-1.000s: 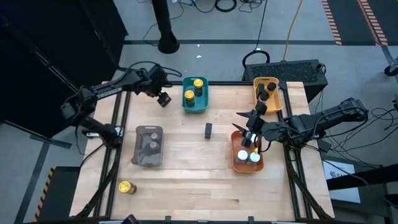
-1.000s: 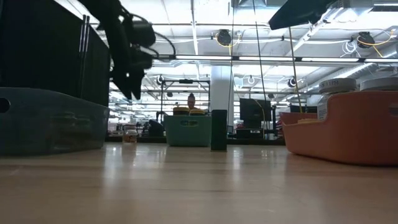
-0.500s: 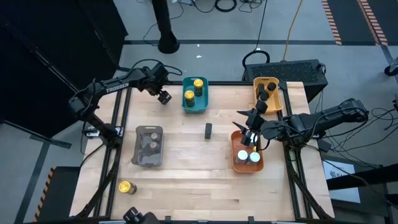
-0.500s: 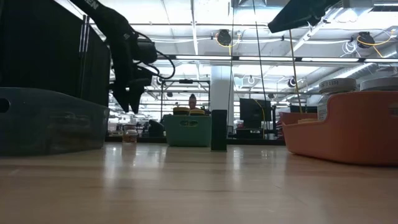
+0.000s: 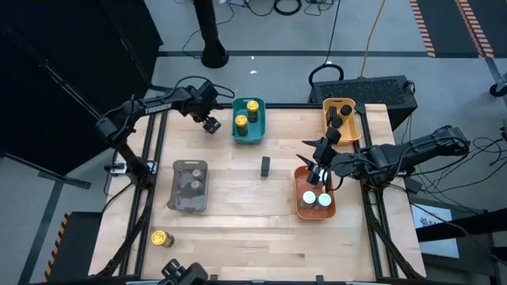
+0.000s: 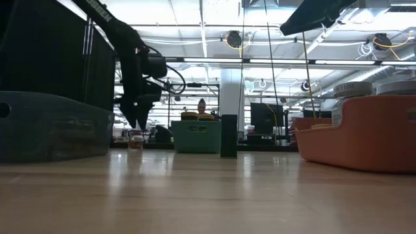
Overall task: Sort spices by type
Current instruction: Put the brown seasoning bottle into the black bin
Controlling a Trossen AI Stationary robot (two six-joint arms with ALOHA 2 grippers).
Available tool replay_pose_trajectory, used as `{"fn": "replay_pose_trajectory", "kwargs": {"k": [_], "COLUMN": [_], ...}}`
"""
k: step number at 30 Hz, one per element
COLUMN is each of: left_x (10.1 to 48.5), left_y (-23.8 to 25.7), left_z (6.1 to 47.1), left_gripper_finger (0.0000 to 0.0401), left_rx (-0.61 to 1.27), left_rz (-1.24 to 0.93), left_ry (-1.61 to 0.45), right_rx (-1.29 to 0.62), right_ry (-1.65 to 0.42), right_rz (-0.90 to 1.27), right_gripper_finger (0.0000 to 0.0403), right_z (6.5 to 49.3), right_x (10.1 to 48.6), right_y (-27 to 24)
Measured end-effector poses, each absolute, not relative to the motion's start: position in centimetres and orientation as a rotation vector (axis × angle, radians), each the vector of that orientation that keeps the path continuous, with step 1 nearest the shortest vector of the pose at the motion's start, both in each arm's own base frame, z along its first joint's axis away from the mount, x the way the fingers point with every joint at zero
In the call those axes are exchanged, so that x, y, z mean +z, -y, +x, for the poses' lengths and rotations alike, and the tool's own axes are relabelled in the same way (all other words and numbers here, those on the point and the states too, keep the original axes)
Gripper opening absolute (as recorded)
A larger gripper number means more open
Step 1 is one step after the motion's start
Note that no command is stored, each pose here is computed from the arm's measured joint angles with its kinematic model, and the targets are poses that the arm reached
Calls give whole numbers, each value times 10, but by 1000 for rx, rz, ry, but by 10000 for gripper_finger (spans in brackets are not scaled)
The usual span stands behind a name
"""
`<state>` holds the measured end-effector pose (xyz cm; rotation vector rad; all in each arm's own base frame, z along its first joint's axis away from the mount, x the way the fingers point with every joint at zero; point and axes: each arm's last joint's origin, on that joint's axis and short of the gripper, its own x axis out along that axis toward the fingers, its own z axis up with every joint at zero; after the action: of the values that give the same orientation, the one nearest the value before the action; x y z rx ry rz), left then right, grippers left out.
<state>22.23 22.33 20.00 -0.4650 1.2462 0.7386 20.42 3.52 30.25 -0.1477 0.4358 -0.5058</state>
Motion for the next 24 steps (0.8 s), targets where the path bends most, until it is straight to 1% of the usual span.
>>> {"fn": "replay_pose_trajectory", "kwargs": {"k": [16,24], "left_x": [172,169], "left_y": [-231,-231], "left_z": [228,229], "left_gripper_finger": [274,274], "left_rx": [732,733], "left_rz": [-497,-503], "left_ry": [-1318,-1327], "right_rx": [-506,-510], "right_ry": [-447,-458], "right_rz": [-154,-145], "right_gripper_finger": [203,203], "right_z": [204,203], "right_x": [301,300], "right_y": [-35,-35]}}
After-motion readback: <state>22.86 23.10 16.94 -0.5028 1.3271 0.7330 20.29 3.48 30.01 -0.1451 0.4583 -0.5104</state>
